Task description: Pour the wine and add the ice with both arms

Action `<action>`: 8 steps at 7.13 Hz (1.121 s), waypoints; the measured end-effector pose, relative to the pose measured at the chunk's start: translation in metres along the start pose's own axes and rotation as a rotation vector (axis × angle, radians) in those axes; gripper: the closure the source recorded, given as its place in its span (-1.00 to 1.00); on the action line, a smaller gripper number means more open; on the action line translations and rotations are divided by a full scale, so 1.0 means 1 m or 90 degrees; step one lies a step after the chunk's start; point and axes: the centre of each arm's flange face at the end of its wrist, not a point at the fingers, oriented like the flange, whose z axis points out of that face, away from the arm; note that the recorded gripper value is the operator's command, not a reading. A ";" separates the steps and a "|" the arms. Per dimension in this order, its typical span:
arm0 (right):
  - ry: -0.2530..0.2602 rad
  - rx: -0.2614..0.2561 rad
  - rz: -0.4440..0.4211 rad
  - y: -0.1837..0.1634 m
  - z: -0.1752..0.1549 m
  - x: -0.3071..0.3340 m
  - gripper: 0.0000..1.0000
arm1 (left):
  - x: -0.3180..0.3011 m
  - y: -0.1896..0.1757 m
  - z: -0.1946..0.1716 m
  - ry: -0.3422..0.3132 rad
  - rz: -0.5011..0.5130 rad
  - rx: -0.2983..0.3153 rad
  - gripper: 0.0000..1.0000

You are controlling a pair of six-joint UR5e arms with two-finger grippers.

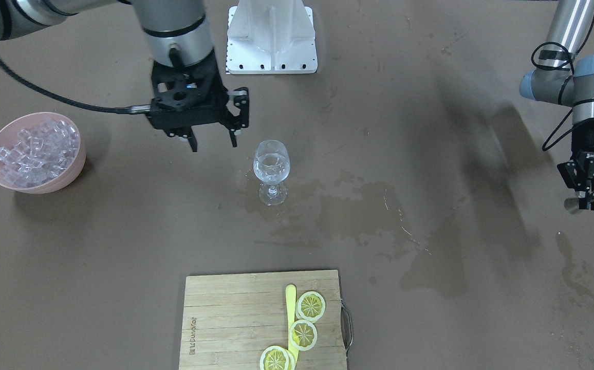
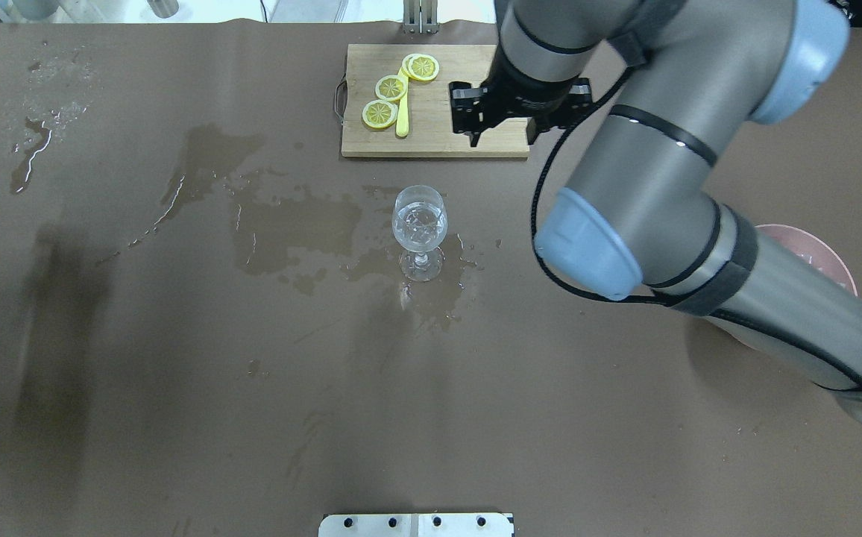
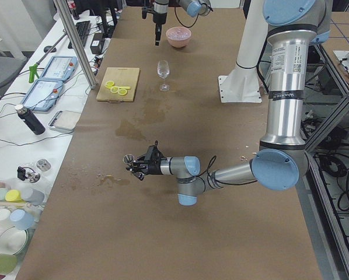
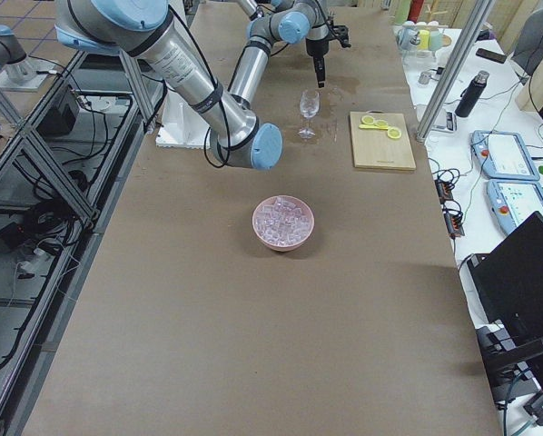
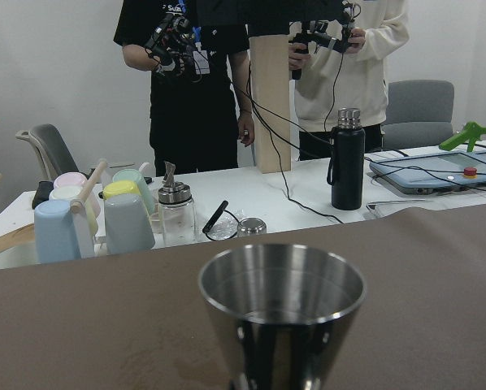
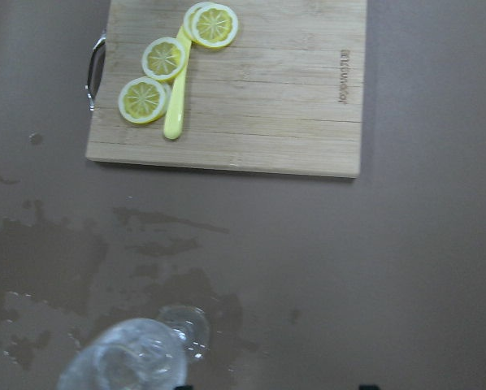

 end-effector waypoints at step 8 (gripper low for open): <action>0.058 -0.091 -0.071 0.006 -0.008 0.376 -1.00 | 0.013 0.042 0.000 0.013 0.009 -0.054 1.00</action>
